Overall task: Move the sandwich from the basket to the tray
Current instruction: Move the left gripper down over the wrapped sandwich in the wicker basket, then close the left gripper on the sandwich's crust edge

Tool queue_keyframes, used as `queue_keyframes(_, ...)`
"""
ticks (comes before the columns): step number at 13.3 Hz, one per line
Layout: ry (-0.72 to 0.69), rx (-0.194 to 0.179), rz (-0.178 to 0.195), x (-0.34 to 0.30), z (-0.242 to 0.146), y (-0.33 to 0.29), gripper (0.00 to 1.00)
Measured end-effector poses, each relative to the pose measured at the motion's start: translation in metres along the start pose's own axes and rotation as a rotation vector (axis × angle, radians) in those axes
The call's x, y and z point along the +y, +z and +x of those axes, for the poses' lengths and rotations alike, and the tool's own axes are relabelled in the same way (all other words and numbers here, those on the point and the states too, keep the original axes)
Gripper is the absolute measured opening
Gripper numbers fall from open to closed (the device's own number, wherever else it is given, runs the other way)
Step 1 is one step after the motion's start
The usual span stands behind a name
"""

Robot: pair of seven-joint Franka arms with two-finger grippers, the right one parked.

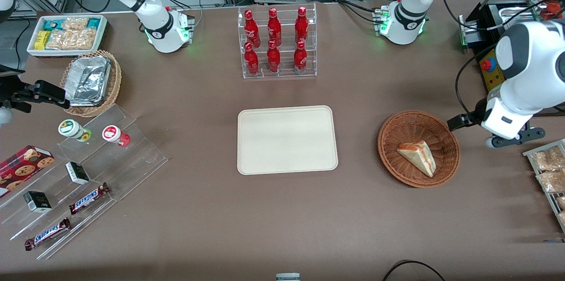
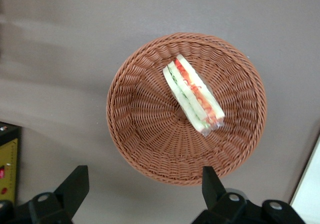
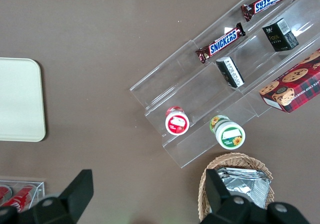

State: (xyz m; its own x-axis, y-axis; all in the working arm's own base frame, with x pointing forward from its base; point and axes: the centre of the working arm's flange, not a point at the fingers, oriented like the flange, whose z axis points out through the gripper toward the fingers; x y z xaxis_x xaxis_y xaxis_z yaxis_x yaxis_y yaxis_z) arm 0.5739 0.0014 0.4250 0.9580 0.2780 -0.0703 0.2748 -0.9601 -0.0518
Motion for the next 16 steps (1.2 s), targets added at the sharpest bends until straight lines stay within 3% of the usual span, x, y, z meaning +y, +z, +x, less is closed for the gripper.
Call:
queue_keyframes(8, -0.232, 0.114, -0.060, 0.052, -0.006, 0.068, 1.00)
queue_keyframes(13, -0.274, 0.130, -0.077, 0.066, -0.009, 0.099, 1.00)
queue_keyframes(16, -0.276, 0.116, -0.069, 0.067, -0.008, 0.121, 1.00)
